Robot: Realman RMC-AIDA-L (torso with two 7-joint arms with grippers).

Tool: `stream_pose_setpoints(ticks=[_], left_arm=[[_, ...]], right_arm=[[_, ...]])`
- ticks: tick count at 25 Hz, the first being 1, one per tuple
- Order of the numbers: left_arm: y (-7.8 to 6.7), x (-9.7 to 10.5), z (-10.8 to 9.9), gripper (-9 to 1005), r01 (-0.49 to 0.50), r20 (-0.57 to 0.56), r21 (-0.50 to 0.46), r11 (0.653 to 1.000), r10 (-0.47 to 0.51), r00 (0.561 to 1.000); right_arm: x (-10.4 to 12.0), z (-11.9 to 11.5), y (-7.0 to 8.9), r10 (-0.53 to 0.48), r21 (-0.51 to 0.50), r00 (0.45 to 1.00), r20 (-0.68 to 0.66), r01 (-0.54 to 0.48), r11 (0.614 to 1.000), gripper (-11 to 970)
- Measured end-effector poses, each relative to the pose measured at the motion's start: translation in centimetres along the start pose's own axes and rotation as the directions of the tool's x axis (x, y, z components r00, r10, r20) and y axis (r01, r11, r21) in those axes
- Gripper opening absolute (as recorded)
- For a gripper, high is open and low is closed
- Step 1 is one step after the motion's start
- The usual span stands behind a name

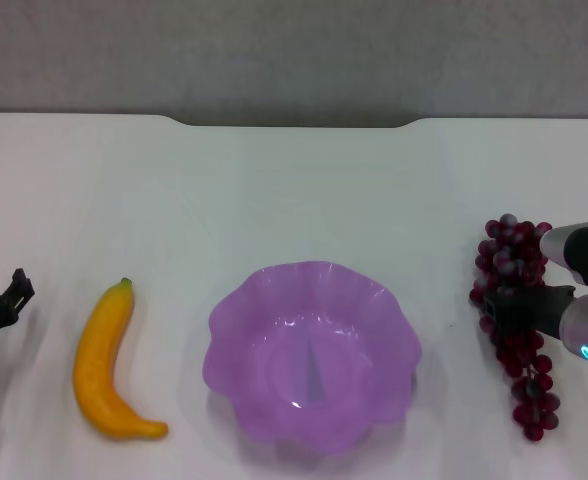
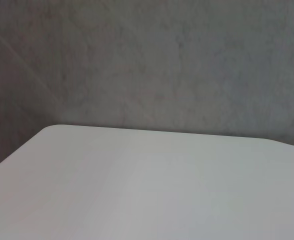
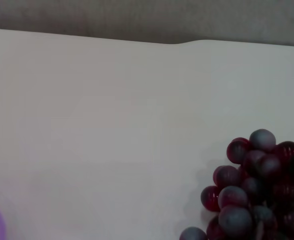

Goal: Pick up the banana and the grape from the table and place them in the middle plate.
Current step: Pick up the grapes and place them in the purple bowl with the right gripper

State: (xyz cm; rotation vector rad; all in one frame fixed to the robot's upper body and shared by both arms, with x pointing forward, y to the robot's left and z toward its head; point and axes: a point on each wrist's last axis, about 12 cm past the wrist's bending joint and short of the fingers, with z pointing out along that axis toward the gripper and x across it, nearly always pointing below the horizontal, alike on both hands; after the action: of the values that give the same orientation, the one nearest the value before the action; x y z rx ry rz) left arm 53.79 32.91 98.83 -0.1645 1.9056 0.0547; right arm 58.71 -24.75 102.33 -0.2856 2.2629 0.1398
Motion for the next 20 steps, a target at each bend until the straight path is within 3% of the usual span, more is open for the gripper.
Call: stream_pose_setpoints(ticks=[20], left_arm=[[-0.07, -0.05, 0.04, 894, -0.001, 0.001, 0.002, 1.000, 0.001, 1.000]], right_arm=[[0.94, -0.38, 0.14, -0.032, 0.028, 0.996, 0.078, 0.030, 0.999, 337]])
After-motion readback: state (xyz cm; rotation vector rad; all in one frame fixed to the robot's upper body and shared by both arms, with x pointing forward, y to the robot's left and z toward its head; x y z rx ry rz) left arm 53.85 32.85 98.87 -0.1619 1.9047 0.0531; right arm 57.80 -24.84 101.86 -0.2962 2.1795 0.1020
